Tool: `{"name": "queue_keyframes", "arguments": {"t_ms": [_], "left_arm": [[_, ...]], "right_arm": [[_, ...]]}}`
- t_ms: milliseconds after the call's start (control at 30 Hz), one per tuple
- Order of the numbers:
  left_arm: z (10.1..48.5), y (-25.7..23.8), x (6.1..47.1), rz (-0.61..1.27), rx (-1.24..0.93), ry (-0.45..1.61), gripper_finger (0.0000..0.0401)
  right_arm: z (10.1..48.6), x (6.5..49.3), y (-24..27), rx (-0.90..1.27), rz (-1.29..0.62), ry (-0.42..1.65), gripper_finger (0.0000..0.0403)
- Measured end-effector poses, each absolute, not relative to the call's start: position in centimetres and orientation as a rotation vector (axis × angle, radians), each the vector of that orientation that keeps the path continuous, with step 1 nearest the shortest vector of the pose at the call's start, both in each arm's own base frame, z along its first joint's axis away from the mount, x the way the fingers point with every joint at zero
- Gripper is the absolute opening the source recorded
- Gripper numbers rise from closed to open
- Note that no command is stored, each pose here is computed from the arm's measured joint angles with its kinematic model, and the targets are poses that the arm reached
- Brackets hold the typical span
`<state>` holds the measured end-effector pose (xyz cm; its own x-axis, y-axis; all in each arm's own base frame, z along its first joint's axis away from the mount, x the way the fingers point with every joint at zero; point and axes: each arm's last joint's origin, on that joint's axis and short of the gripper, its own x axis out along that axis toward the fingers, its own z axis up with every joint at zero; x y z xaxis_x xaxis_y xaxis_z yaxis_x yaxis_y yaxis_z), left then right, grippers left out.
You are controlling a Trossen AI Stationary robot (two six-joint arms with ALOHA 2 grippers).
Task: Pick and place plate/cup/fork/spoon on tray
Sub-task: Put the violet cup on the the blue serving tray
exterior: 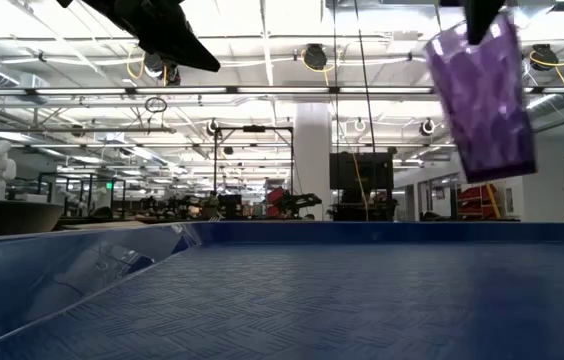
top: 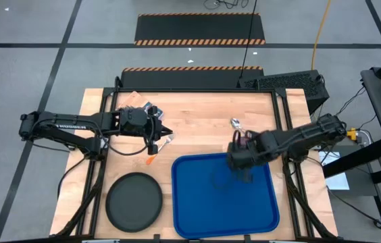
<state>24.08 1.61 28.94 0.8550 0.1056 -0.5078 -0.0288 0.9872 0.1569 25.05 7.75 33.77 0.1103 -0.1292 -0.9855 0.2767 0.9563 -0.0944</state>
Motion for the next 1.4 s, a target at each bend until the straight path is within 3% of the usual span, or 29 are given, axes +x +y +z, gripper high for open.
{"name": "queue_keyframes", "arguments": {"t_ms": [633,1400], "left_arm": [[28.7,-4.4,24.1,0.01,0.056,0.528,0.0031],[28.9,-6.4,24.6,-0.036,0.088,0.456,0.0031]], "right_arm": [[33.6,22.0,13.2,0.081,-0.407,1.364,0.0002],[28.1,21.2,13.7,0.006,-0.463,1.442,0.0002]]}}
